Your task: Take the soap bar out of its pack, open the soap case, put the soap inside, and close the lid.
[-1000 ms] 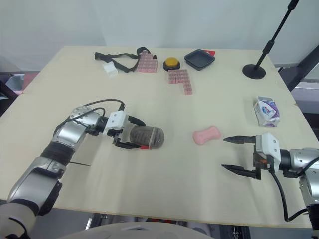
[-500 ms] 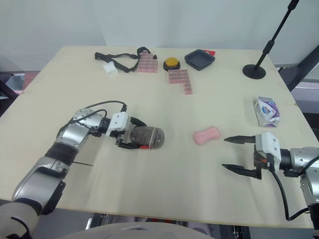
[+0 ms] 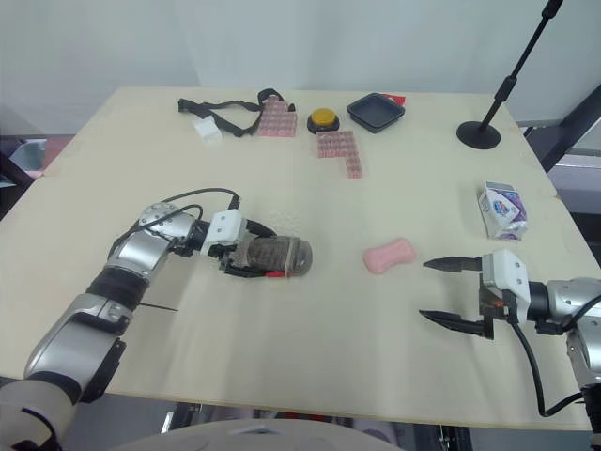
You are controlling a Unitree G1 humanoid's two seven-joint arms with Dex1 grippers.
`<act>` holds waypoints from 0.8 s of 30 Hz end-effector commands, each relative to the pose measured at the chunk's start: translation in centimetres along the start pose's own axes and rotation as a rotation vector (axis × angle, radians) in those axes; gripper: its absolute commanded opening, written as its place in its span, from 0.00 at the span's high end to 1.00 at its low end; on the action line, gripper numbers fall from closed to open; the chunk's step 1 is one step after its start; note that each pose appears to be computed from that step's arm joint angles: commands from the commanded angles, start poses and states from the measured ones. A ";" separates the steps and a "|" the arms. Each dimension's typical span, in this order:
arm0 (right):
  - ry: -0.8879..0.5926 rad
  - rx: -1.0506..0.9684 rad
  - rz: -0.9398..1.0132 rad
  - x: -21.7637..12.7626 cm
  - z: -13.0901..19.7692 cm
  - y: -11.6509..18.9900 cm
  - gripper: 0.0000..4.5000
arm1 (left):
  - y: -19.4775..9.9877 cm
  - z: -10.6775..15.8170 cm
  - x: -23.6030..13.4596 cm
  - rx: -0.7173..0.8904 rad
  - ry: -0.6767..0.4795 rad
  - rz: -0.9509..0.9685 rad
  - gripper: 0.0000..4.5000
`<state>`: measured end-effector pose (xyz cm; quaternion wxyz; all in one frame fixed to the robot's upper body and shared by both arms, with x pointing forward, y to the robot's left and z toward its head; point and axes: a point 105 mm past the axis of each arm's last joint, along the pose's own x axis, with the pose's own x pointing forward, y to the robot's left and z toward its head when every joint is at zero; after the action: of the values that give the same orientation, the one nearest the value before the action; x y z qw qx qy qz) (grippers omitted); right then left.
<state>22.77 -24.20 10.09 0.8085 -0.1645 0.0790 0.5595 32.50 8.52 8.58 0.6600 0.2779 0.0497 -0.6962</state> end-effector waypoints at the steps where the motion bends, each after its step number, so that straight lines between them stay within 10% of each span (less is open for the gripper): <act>1: -0.001 -0.037 0.002 -0.2 0.7 -0.2 0.00 | 0.5 0.5 -0.4 0.018 -0.012 0.013 0.23; 13: -0.044 -0.030 0.054 1.2 3.4 -0.4 0.00 | 0.9 1.1 -1.3 0.095 -0.034 0.071 0.23; 24: -0.104 0.750 0.112 8.1 11.7 -0.2 0.00 | -0.3 7.6 -1.1 0.362 -0.282 0.273 0.23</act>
<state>25.32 -13.46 18.11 0.7873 0.1514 0.2318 0.5509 30.28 6.49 13.55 0.6909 0.2910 -0.1603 -0.6421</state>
